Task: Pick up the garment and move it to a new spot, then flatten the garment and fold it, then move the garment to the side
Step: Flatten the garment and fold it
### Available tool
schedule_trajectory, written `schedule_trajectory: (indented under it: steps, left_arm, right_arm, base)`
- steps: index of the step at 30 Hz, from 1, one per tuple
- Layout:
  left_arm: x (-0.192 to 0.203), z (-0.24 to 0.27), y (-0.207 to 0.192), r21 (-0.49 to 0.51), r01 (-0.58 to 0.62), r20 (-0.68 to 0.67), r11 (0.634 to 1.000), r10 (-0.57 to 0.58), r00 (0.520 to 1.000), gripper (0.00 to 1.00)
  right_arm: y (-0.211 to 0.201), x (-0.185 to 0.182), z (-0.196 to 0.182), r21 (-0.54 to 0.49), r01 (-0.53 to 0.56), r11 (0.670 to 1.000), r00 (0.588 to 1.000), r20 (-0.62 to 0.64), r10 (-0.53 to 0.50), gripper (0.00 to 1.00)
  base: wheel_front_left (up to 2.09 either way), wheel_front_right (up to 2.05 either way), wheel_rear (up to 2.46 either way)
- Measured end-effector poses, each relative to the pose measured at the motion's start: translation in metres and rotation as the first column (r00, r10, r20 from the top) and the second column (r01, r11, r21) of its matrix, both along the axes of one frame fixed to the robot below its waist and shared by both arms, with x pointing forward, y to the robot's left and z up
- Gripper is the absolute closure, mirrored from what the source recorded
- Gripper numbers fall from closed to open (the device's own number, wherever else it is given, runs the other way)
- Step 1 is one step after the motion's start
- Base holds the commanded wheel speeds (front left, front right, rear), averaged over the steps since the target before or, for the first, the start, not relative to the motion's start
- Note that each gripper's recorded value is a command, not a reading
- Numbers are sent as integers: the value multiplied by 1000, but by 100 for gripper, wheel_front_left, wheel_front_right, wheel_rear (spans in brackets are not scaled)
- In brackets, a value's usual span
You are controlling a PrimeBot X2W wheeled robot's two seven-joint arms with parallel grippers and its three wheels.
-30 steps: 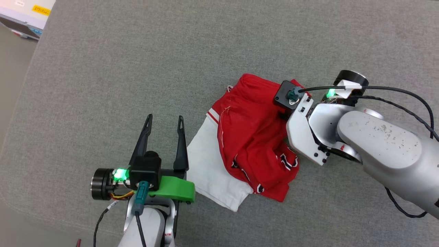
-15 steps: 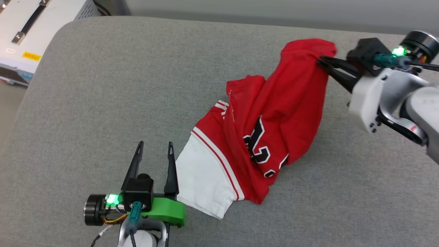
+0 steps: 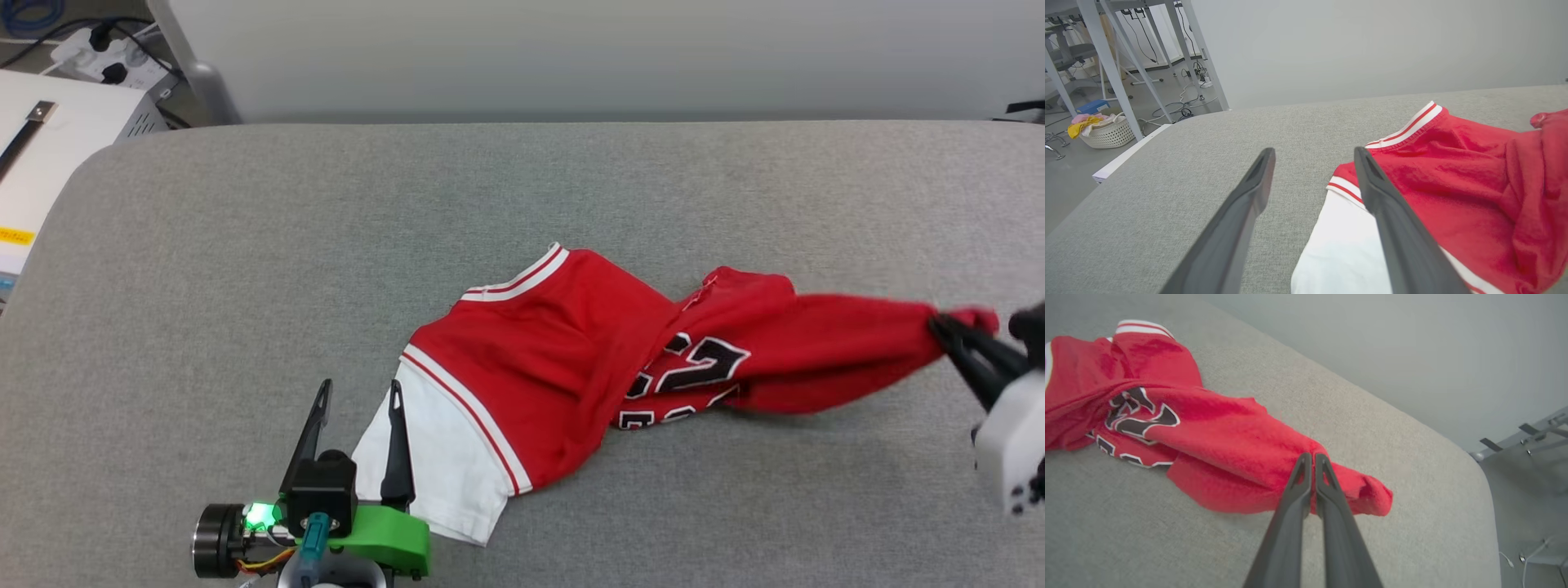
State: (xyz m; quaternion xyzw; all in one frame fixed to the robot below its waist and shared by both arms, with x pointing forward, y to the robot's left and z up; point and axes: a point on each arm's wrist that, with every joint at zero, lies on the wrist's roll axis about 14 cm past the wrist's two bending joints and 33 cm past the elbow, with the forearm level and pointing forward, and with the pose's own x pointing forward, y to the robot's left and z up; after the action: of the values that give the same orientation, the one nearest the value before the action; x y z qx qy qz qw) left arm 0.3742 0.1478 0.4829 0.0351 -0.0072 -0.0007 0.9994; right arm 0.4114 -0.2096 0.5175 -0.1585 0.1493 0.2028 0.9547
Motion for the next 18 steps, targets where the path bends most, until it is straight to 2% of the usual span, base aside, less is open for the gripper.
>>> schedule_trajectory:
  steps: [3,7,10,15,18]
  left_arm:
    - [1,3,-4,-1,14,9,1000,-14,1000,0]
    - [2,5,-9,-1,29,17,1000,-29,999,0]
    - [3,5,-11,-1,38,16,999,-38,999,0]
    - [3,3,-11,2,41,10,999,-41,999,0]
    - [2,2,-10,3,40,7,999,-40,999,0]
  right_arm:
    - [-16,-37,-28,8,95,995,992,-85,-94,100]
    - [-28,-84,-65,31,209,978,957,-215,-197,100]
    - [-29,-112,-92,51,274,960,917,-313,-246,100]
    - [-37,-153,-141,30,365,930,823,-478,-308,100]
    - [-33,-165,-158,32,379,925,794,-525,-307,100]
  base:
    - [0,0,0]
    - [0,0,0]
    - [0,0,0]
    - [0,0,0]
    - [0,0,0]
